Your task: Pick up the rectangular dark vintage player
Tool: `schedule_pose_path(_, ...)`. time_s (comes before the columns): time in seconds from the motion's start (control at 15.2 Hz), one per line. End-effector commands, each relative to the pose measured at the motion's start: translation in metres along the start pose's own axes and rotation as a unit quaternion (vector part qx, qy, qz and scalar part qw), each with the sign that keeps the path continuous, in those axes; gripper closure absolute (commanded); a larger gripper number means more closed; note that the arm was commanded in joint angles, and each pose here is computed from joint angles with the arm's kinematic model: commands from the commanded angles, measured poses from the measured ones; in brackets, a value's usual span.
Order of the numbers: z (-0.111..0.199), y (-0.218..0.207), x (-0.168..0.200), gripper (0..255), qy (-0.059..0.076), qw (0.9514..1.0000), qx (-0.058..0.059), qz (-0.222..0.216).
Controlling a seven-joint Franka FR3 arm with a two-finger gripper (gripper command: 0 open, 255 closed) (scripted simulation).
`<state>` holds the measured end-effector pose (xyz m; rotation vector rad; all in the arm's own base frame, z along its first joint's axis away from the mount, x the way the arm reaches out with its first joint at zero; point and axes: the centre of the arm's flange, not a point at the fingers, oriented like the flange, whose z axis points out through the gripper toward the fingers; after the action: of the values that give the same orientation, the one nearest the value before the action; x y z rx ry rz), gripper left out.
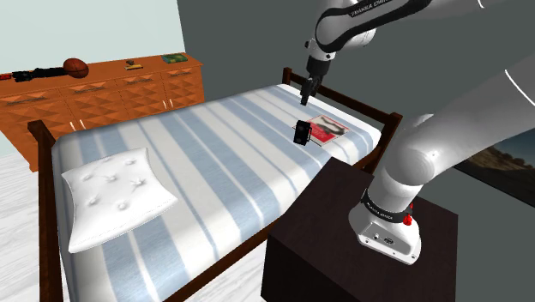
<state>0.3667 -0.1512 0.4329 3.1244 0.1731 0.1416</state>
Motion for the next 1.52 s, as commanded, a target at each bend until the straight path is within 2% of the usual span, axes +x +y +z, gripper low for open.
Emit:
schedule_pose_path(0.0, 0.017, 0.018, 0.001, 0, 0.002, 1.0000, 0.001, -0.001)
schedule_pose_path(1.45, 0.225, 0.220, 0.044, 0, 0.016, 0.9997, 0.016, -0.004)
